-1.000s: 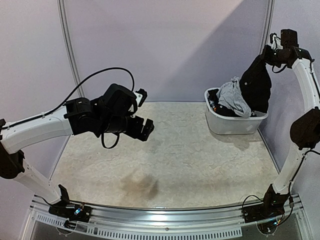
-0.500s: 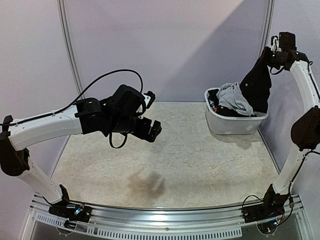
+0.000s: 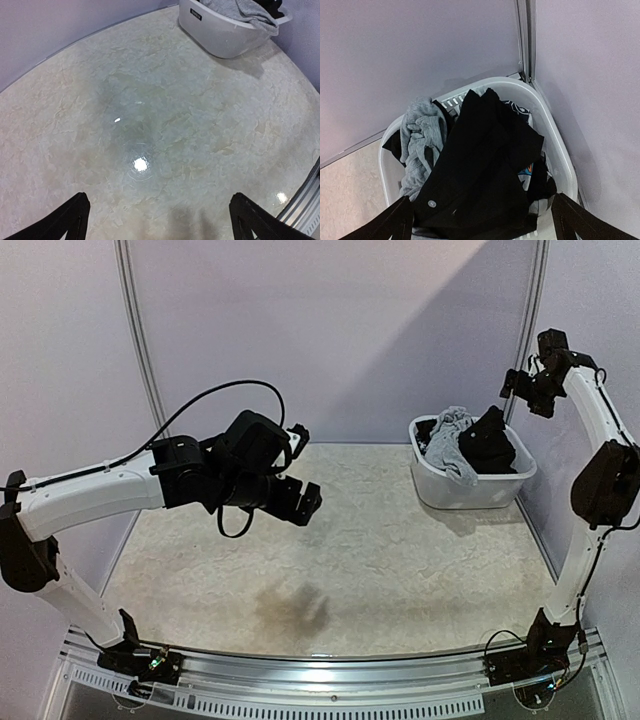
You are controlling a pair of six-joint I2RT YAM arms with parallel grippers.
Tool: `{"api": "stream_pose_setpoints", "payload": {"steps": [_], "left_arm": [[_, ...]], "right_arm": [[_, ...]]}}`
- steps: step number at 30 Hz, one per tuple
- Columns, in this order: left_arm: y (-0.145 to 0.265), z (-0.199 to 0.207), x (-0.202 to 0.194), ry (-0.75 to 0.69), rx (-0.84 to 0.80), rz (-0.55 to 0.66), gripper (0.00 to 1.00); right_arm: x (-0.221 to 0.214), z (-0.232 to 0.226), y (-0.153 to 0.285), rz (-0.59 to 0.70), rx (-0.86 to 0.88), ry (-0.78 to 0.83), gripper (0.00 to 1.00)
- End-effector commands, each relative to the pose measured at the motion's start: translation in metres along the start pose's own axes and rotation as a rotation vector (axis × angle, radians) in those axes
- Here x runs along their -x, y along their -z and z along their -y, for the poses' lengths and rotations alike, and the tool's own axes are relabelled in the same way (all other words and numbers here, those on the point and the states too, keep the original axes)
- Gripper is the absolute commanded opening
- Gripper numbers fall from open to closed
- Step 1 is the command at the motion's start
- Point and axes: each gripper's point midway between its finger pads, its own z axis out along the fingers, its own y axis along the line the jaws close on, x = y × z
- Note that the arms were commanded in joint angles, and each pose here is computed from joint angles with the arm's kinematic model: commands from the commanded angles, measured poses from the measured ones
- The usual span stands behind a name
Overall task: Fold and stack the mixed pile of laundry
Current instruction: Place the crumpled shirt in the bin, then pick up the crumpled tank top from the bin.
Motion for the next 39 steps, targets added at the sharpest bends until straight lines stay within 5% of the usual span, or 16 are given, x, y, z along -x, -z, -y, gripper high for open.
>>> {"api": "stream_pose_setpoints", "payload": {"steps": [1, 14, 24, 33, 39], "left_arm": [[0.008, -0.007, 0.007, 0.009, 0.011, 0.003, 1.0], [0.014, -0.016, -0.001, 0.013, 0.038, -0.003, 1.0], [0.021, -0.022, -0.014, 0.05, 0.032, -0.013, 0.99], [0.026, -0.028, -0.02, 0.077, 0.043, -0.008, 1.0], [0.029, -0.032, -0.025, 0.103, 0.048, -0.002, 0.99]], "right_arm": [[-0.022, -0.009, 0.041, -0.05, -0.007, 0.023, 0.98], [-0.147, -0.102, 0.066, -0.247, 0.244, 0.109, 0.92], [-0.199, -0.089, 0.018, -0.396, 0.164, 0.084, 0.81], [-0.218, -0.087, -0.007, -0.453, 0.151, 0.096, 0.58], [-0.223, -0.088, -0.011, -0.47, 0.157, 0.114, 0.23]]}}
